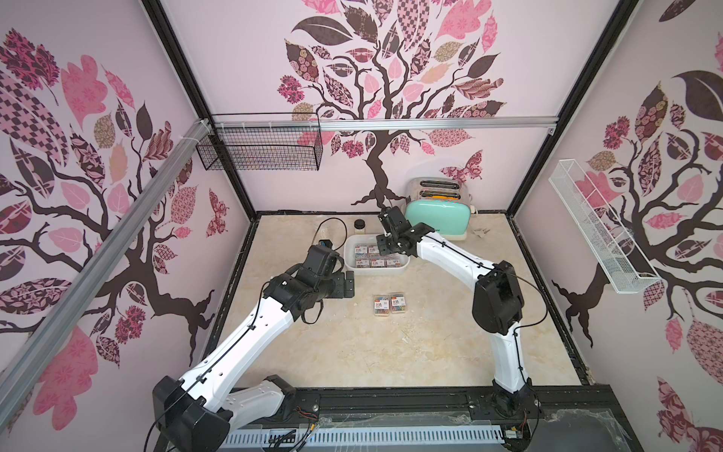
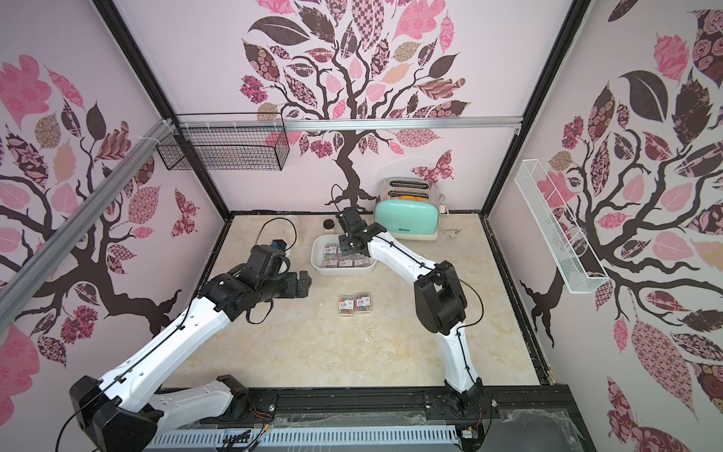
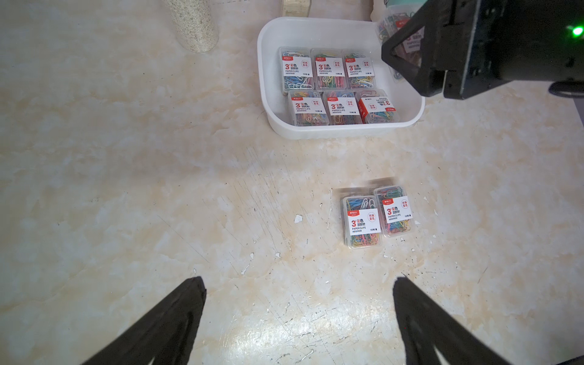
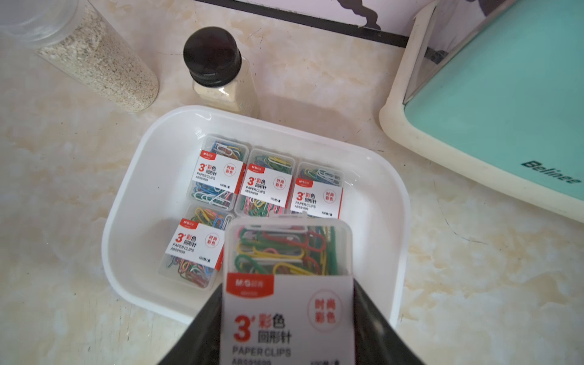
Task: Take the paper clips out of the storage box
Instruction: Pick up the boxed paper clips from the storage box.
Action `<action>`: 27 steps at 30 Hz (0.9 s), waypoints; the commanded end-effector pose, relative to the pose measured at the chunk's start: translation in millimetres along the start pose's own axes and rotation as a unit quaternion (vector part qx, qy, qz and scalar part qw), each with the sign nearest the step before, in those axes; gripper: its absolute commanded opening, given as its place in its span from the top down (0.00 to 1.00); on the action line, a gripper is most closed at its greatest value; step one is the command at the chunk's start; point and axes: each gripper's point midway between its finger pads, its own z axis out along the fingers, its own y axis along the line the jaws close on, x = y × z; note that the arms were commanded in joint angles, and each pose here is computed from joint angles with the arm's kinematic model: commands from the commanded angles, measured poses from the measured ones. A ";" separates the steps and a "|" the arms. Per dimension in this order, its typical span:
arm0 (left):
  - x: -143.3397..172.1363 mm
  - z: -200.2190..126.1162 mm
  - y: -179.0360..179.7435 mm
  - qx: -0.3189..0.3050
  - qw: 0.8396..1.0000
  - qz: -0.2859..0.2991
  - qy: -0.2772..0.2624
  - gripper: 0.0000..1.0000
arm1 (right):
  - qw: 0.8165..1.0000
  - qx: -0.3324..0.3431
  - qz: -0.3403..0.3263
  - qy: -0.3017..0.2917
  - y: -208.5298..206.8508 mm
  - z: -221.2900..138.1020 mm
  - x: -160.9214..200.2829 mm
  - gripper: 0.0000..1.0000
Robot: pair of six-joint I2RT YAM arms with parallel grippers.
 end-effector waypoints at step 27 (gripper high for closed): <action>4.0 16.0 -12.3 0.033 0.999 -0.006 0.015 0.02 | 0.990 0.009 0.082 0.115 -38.7 -24.3 165.8 0.66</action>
